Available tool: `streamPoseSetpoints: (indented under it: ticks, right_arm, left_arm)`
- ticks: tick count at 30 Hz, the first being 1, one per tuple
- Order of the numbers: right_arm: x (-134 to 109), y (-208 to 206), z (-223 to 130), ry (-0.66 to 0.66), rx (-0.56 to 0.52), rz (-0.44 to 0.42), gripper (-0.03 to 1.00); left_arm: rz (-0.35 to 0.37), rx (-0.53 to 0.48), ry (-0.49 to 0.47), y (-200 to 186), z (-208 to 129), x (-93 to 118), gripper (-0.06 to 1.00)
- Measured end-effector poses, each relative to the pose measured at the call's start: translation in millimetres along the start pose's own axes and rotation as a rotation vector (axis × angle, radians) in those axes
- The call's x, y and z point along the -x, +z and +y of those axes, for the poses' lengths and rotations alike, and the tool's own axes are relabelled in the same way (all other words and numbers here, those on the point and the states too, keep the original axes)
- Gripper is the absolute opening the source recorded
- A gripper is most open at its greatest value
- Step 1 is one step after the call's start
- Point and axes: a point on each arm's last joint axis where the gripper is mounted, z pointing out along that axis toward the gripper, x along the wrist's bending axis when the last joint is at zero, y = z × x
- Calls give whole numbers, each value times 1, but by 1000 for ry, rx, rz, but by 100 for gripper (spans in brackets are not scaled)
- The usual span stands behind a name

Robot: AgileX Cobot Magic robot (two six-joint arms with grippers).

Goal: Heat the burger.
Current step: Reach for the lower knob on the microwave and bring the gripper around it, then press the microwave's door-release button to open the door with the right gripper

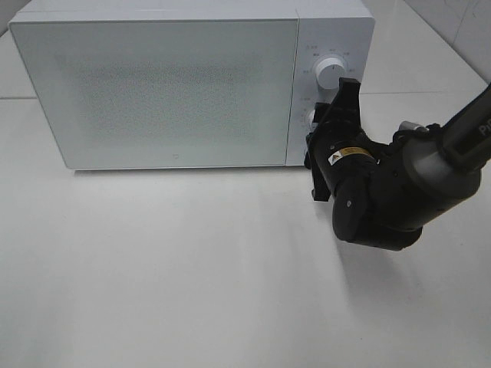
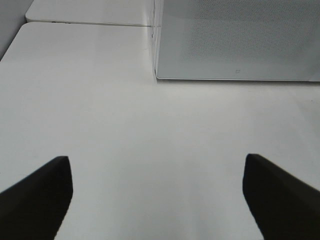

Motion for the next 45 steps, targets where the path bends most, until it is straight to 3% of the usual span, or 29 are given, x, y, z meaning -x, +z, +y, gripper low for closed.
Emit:
streamPoseSetpoints:
  ticks: [7,22,26,27,29,30,32,33,37,38,40,44,45]
  right_arm:
    - [1,-4,-5,-45,-16,11,67]
    - [-10,-47,7,-298,-149,-11,69]
    - [-15,-62,11,-512,-205,-85,69]
    - [-15,-62,11,-512,-205,-85,69]
    - [-20,-69,11,-661,-261,-148,69]
    - [-20,-69,11,-661,-261,-148,69]
    - [-23,-76,12,-832,-328,-212,69]
    - [-23,-76,12,-832,-328,-212,69]
    - [-29,-82,24,-1071,-438,-310,69]
    - [-29,-82,24,-1071,-438,-310,69]
    - [-35,-88,30,-1208,-515,-330,69]
    - [-38,-96,35,-1325,-633,-371,69]
    - [-43,-100,36,-1387,-719,-384,69]
  left_arm:
    - [0,0,0,0,0,0,84]
    - [0,0,0,0,0,0,84]
    - [0,0,0,0,0,0,84]
    - [0,0,0,0,0,0,84]
    - [0,0,0,0,0,0,84]
    - [0,0,0,0,0,0,84]
    - [0,0,0,0,0,0,84]
    - [0,0,0,0,0,0,84]
    - [0,0,0,0,0,0,84]
    - [0,0,0,0,0,0,84]
    - [0,0,0,0,0,0,84]
    - [0,0,0,0,0,0,84]
    - [0,0,0,0,0,0,84]
